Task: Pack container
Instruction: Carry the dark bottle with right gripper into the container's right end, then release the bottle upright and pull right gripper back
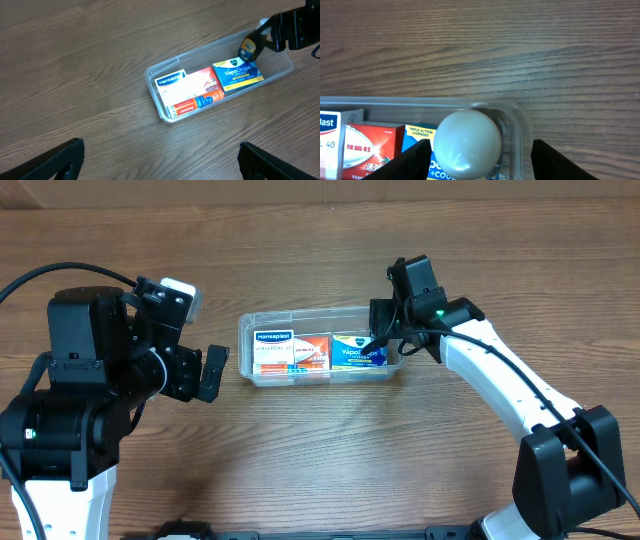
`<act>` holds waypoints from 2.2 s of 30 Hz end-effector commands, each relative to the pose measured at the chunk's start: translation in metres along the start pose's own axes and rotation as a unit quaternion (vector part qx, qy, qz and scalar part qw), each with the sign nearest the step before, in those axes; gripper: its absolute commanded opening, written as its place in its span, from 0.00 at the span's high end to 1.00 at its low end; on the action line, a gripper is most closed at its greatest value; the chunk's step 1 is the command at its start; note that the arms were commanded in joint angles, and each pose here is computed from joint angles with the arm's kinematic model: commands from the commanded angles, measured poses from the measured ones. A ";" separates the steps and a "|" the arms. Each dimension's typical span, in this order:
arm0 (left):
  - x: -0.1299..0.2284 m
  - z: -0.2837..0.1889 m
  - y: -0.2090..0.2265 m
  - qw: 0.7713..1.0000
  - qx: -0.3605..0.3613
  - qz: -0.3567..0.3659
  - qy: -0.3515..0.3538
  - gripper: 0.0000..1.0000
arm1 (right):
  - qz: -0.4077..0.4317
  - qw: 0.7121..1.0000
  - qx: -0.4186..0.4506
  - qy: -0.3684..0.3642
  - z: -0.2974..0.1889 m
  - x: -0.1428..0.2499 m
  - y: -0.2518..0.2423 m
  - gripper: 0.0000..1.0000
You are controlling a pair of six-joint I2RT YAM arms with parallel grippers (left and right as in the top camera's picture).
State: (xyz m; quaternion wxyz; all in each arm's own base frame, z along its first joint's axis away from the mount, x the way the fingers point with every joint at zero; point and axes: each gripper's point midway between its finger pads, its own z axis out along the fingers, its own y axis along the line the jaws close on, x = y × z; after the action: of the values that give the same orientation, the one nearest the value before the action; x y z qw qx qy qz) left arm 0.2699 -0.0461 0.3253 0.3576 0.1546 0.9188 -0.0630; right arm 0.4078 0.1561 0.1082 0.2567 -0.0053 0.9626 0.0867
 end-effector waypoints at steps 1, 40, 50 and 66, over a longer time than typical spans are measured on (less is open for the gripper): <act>-0.002 -0.002 0.000 1.000 0.003 0.007 -0.005 0.00 | -0.002 1.000 -0.005 -0.023 -0.010 -0.010 0.004 0.42; -0.002 -0.002 0.000 1.000 0.003 0.007 -0.006 0.00 | -0.037 0.989 -0.098 -0.100 -0.170 0.030 0.020 0.00; -0.002 -0.002 0.000 1.000 0.003 0.007 -0.006 0.00 | -0.038 0.988 -0.104 -0.109 -0.195 0.041 0.015 0.00; -0.002 -0.002 0.000 1.000 0.003 0.007 -0.006 0.00 | -0.011 0.900 -0.149 -0.409 -0.168 0.109 -0.038 0.00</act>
State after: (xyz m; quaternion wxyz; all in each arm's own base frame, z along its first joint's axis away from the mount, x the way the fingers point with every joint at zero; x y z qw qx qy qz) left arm 0.2704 -0.0461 0.3250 0.3573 0.1546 0.9190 -0.0631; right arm 0.2382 0.1002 0.1929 0.6008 -0.0228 0.7683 0.2198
